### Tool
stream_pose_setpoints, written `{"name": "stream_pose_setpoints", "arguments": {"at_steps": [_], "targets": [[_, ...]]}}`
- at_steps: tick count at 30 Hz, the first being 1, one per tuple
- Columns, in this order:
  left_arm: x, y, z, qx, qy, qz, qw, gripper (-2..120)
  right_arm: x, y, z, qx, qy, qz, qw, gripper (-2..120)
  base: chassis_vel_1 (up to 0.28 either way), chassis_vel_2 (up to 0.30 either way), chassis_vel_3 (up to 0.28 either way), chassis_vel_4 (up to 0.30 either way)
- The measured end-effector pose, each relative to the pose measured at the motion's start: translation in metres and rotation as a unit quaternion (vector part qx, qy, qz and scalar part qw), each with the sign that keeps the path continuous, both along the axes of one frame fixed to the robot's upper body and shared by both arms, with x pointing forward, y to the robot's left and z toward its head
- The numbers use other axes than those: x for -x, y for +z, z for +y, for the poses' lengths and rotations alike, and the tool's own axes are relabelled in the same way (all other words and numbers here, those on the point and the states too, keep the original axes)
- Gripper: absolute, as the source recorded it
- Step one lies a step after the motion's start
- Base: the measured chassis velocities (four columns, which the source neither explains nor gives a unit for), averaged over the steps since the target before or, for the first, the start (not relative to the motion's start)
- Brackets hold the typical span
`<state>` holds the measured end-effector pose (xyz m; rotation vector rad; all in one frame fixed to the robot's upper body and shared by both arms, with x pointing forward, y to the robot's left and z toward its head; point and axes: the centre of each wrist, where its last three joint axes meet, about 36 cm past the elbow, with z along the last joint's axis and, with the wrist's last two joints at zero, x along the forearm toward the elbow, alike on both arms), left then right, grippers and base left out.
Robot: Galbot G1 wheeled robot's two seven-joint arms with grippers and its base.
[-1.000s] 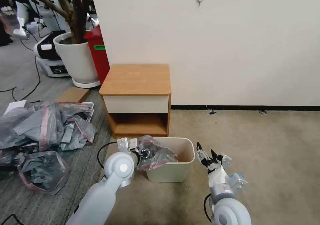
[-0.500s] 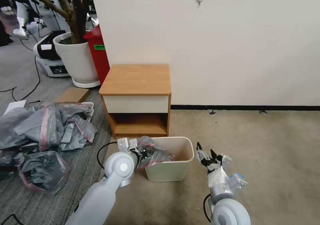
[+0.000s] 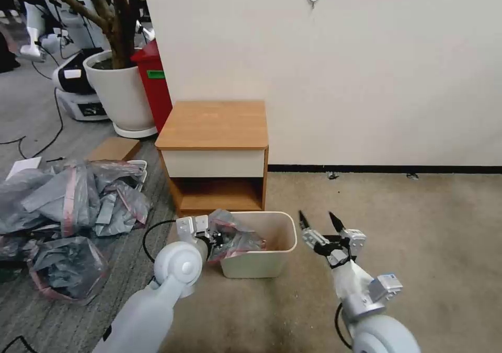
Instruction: Pick up the garbage bag from the table and place it over the trash can.
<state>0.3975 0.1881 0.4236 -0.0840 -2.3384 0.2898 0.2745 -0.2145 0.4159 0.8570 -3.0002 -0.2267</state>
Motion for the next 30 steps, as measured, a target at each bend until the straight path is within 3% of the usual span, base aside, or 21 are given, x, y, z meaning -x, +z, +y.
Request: {"name": "stream_pose_setpoints", "arguments": {"at_steps": [3,7,16,30], "targets": [[0.008,0.003,0.001,-0.001,-0.006,-0.015,0.9999,4,-0.009,0.008,0.007,0.048,0.079,0.009,0.996,96,0.0,0.0,0.0,0.0],[0.017,0.007,0.0,0.003,-0.013,-0.026,0.9996,4,-0.024,0.008,0.017,0.083,0.105,0.022,0.991,95,0.0,0.0,0.0,0.0],[0.027,0.016,-0.007,0.02,-0.019,-0.035,0.999,4,-0.056,-0.016,0.037,0.123,0.114,0.063,0.984,95,0.0,0.0,0.0,0.0],[0.028,0.018,-0.018,0.031,-0.028,-0.035,0.9985,4,-0.083,-0.024,0.045,0.131,0.088,0.093,0.983,93,0.0,0.0,0.0,0.0]]}}
